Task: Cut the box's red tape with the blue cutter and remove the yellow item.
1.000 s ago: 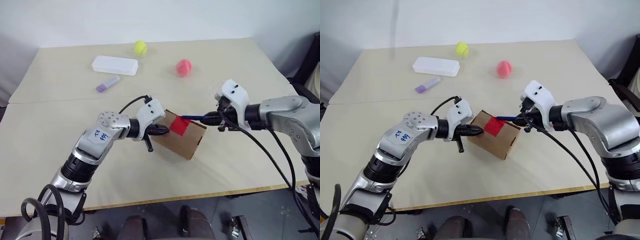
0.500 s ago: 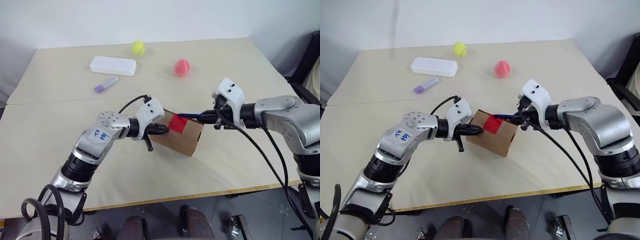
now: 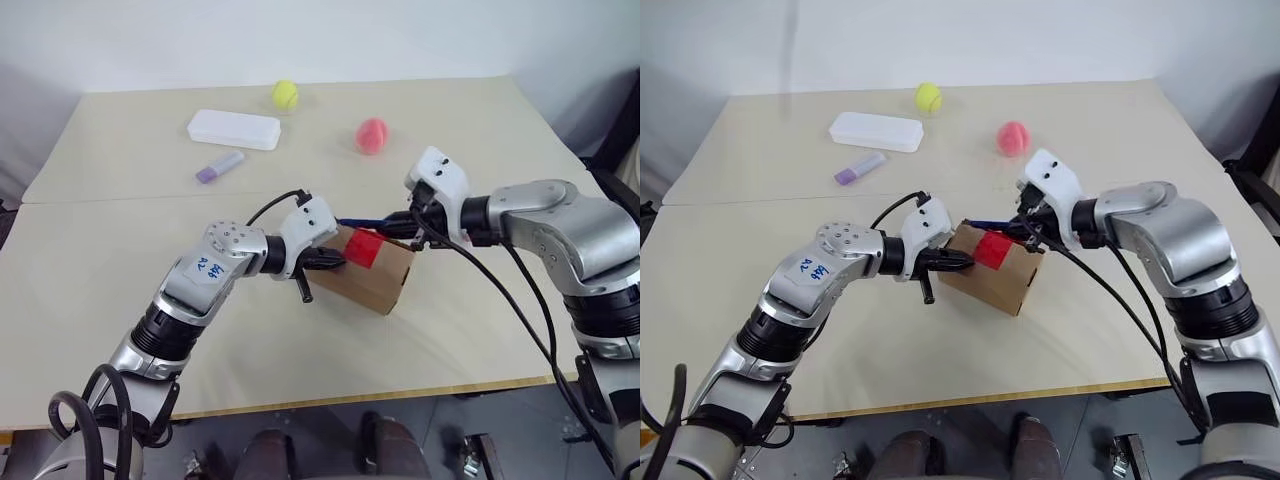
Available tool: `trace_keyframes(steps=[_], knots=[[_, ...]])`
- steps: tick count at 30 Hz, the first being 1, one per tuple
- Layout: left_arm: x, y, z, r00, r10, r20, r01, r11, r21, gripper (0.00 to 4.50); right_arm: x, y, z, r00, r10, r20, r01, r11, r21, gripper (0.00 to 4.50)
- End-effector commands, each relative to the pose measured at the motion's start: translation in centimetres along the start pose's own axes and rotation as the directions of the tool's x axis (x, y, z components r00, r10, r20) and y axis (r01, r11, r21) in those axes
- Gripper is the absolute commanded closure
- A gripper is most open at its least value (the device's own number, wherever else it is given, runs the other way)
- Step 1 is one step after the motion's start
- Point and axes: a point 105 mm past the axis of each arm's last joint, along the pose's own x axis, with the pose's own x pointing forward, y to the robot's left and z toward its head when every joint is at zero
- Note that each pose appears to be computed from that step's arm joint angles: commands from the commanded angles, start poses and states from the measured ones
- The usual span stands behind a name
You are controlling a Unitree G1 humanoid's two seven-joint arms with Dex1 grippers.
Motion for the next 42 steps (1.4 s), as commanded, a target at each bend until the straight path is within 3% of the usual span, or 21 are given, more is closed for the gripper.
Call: trace_keyframes(steps=[1,5,9,14,16,18,19,27,28,32,35,38,42], knots=[[-0.1,0.1,-1.5,0.999,0.013,-0.052,-0.014,1.000,-0.026,4.50,-4.5,-2.6,0.1,0.983,-0.180,0.046,0.179,0.983,0.027,4.34],[-0.1,-0.1,-1.8,0.998,0.001,-0.056,-0.002,1.000,-0.027,4.50,-7.6,-4.8,-2.2,0.933,-0.357,0.052,0.354,0.933,0.069,4.34],[-0.1,-0.2,-1.8,0.998,-0.012,-0.058,0.011,1.000,-0.029,4.50,-9.5,-5.9,-6.4,0.879,-0.477,0.007,0.472,0.871,0.135,4.34],[0.1,-0.2,-1.7,0.998,-0.027,-0.053,0.025,0.999,-0.027,4.50,-10.2,-7.2,-12.1,0.786,-0.618,-0.003,0.585,0.743,0.326,4.34],[-0.3,0.2,-1.4,0.999,-0.025,-0.044,0.023,0.999,-0.037,4.50,-9.8,-6.8,-14.2,0.788,-0.614,-0.043,0.581,0.720,0.378,3.61],[-0.8,0.4,-1.3,0.999,-0.030,-0.035,0.029,0.998,-0.049,4.50,-9.4,-6.1,-15.0,0.807,-0.587,-0.062,0.560,0.728,0.397,3.24],[-1.1,0.3,-1.1,0.999,-0.038,-0.030,0.036,0.998,-0.057,4.50,-9.4,-6.0,-14.9,0.811,-0.582,-0.061,0.556,0.734,0.390,2.80],[-5.5,0.0,-0.5,0.995,-0.096,-0.007,0.094,0.983,-0.160,4.50,-11.0,-7.3,-11.6,0.806,-0.592,-0.007,0.565,0.766,0.307,0.12],[-6.2,-0.1,-0.4,0.994,-0.106,-0.008,0.103,0.979,-0.175,4.50,-11.0,-7.4,-10.7,0.813,-0.582,0.013,0.554,0.781,0.290,0.05],[-7.7,-0.9,-0.4,0.989,-0.149,-0.021,0.141,0.967,-0.211,4.50,-10.7,-8.4,-8.5,0.816,-0.574,0.062,0.544,0.801,0.250,0.05],[-8.2,-3.5,-2.5,0.963,-0.252,-0.097,0.220,0.939,-0.264,4.50,-6.5,-9.5,-6.7,0.892,-0.449,0.048,0.431,0.878,0.207,0.05],[-7.2,-5.0,-4.7,0.947,-0.277,-0.165,0.226,0.936,-0.271,4.50,-3.6,-10.4,-5.6,0.929,-0.365,0.054,0.353,0.922,0.162,0.72],[-5.5,-5.0,-5.4,0.965,-0.215,-0.152,0.170,0.949,-0.267,4.50,-0.5,-11.2,-6.2,0.953,-0.302,-0.009,0.302,0.949,0.090,2.01]])
